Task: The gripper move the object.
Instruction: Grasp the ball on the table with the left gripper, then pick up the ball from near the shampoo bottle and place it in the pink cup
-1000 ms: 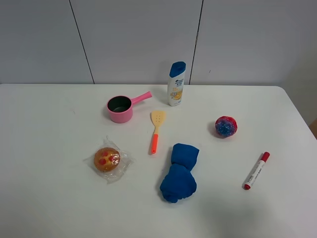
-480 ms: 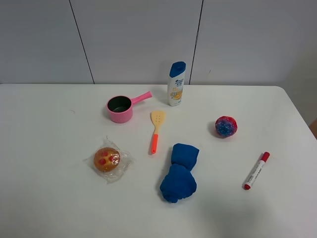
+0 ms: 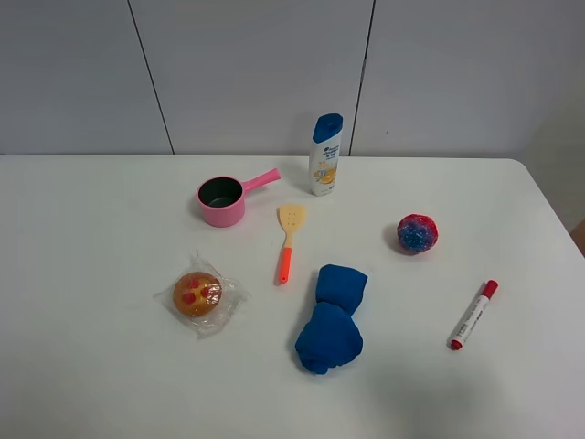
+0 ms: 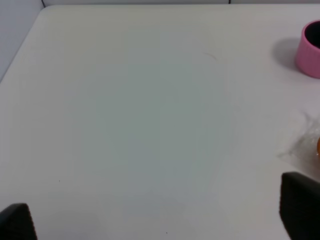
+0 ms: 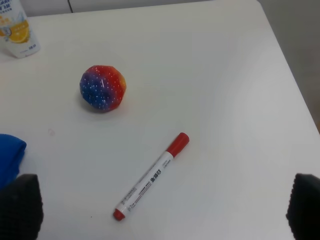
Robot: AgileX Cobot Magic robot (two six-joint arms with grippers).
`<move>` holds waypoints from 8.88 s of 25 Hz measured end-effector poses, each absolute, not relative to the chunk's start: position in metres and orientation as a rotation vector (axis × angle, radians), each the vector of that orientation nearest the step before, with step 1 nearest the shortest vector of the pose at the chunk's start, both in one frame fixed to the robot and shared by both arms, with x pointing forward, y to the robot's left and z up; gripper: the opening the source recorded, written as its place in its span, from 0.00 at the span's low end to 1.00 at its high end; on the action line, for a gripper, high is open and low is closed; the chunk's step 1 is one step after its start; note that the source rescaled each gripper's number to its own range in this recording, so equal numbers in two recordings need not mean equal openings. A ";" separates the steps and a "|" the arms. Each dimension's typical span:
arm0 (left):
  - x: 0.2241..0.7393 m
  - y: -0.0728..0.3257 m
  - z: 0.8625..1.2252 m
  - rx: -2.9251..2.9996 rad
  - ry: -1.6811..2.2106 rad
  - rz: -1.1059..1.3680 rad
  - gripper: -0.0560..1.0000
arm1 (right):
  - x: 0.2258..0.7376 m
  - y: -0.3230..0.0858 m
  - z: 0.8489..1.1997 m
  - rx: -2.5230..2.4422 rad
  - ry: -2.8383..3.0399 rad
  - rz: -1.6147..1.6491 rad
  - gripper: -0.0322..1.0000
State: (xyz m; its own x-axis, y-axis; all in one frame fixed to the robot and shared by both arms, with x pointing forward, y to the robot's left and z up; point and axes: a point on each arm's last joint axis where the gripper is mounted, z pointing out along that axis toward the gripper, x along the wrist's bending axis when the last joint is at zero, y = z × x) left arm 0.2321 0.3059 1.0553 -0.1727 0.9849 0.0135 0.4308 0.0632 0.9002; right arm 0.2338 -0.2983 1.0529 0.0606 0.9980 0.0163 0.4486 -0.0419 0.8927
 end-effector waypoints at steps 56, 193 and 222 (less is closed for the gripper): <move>0.517 0.175 1.136 2.352 1.047 0.486 0.90 | 0.234 -0.298 1.053 1.593 1.484 0.932 1.00; 0.567 0.094 1.067 2.210 1.090 0.430 0.08 | 0.234 -0.298 1.053 1.593 1.484 0.932 1.00; 0.629 0.140 0.947 1.979 1.212 0.673 0.08 | 0.234 -0.298 1.053 1.593 1.484 0.932 1.00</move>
